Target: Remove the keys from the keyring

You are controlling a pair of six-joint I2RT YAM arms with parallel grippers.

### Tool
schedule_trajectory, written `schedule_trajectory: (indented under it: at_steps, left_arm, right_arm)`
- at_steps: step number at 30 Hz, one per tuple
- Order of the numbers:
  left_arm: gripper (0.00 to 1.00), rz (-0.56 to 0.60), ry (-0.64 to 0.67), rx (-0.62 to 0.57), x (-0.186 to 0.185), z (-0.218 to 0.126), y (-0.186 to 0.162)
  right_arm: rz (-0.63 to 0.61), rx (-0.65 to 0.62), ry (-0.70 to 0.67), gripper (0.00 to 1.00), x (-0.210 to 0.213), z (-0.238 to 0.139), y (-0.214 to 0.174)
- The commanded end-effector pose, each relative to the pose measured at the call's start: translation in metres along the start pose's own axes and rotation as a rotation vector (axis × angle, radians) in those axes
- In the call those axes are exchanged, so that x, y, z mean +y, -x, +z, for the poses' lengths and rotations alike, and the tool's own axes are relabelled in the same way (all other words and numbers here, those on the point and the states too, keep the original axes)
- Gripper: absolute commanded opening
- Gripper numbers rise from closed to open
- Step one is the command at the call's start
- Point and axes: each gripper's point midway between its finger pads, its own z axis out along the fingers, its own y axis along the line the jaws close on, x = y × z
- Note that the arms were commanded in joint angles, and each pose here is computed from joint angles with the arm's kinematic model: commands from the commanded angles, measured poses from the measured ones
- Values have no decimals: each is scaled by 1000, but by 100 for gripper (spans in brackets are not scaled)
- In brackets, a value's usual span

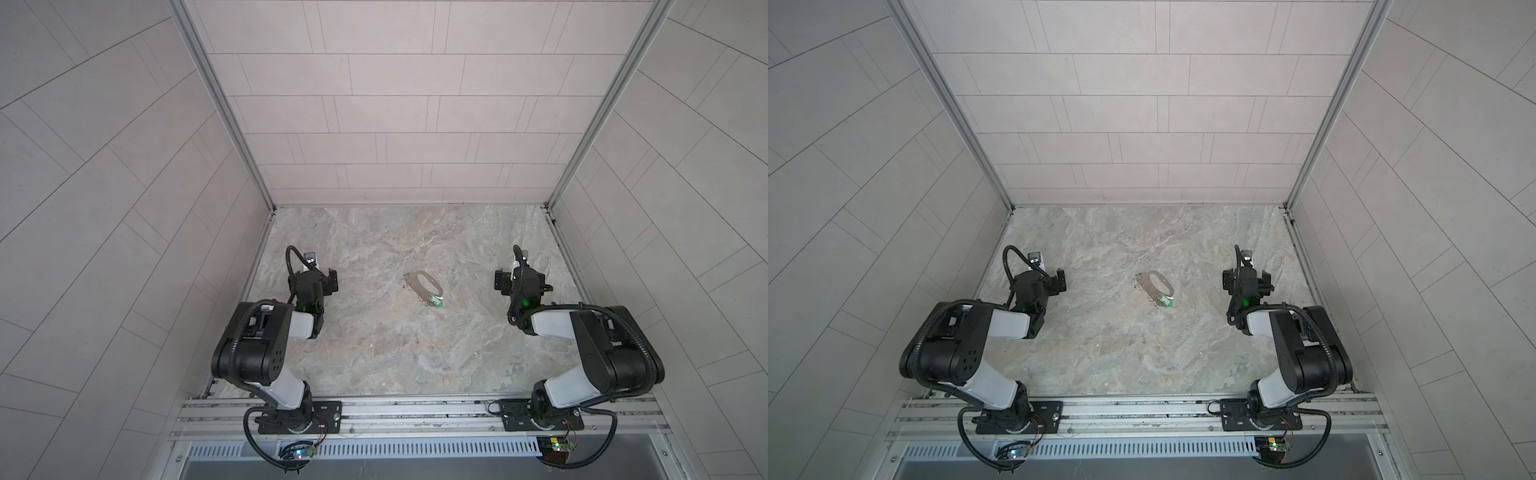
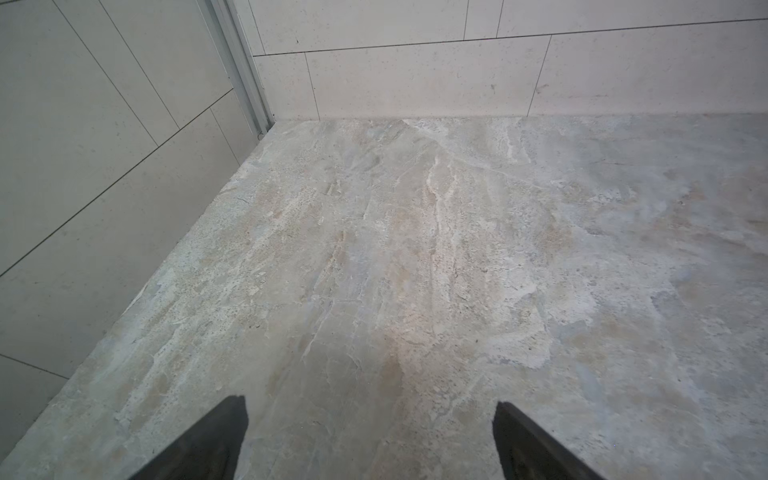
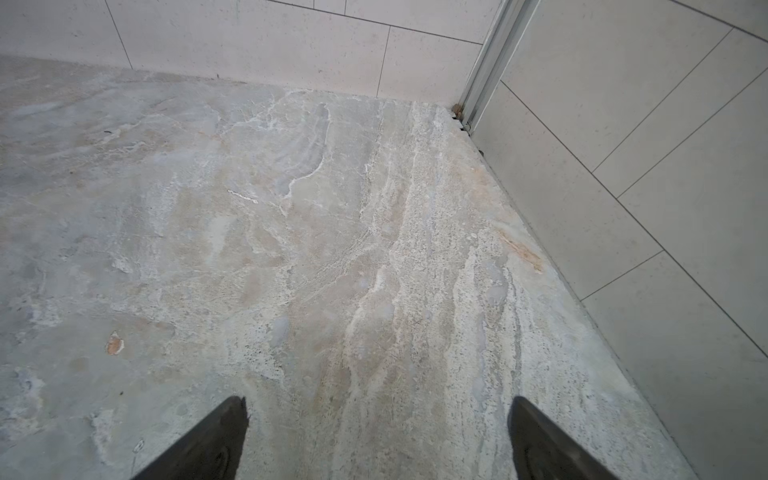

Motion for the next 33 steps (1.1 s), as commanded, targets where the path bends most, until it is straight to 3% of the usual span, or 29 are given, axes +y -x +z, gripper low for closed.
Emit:
schedule_trajectory:
  at_steps: [1,25,30,33]
  left_arm:
    - [100,2,6,-28,-1,1,8]
    - [100,-4,2,-28,0,0,9]
    - [100,-9,-1,-41,1,-3,15]
    - [100,-14,22,-28,6,-8,28]
  right_arm:
    - [22,-18,-8,100,-1,-2,5]
    - [20,-28,-8,99,-1,-3,6]
    - [-19,21,13,100,-1,-14,35]
    - [-21,-26,52,98,1,-28,55]
